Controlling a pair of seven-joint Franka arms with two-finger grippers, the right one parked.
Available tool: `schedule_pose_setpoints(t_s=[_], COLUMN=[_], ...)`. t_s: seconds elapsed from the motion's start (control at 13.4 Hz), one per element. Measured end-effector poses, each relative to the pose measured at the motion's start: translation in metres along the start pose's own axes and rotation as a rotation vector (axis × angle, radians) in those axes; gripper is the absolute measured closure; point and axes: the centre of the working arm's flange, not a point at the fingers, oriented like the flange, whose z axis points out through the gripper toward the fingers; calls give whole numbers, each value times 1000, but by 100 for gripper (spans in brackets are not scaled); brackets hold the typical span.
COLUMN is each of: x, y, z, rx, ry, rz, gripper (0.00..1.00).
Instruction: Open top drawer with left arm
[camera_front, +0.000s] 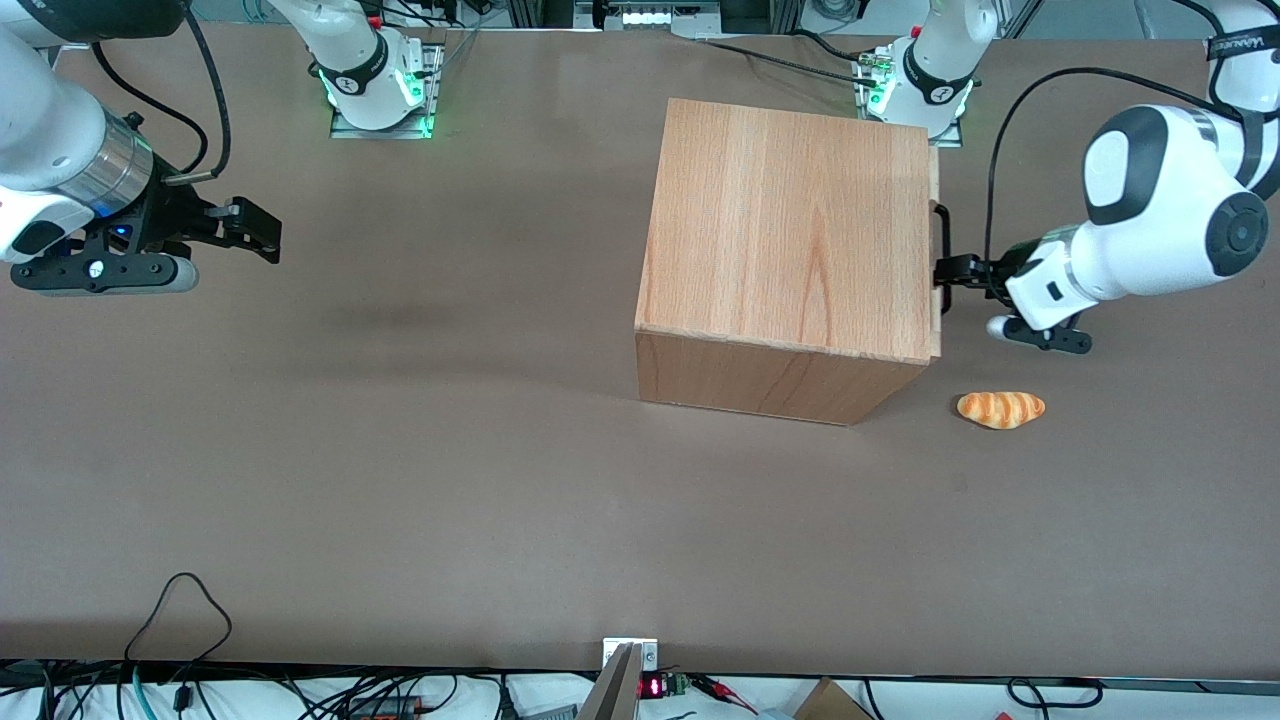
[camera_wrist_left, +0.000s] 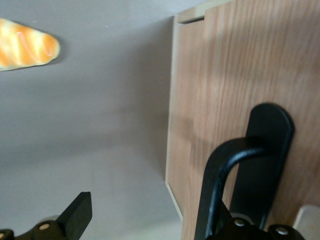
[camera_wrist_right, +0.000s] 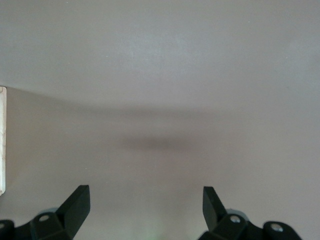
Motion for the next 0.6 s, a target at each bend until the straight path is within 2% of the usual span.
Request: schedule_pose_setpoints(t_s=[0.6], x=[-7], y=[-70], z=[-17], rx=[-29], ry=[33], rz=[-109], gripper=[0])
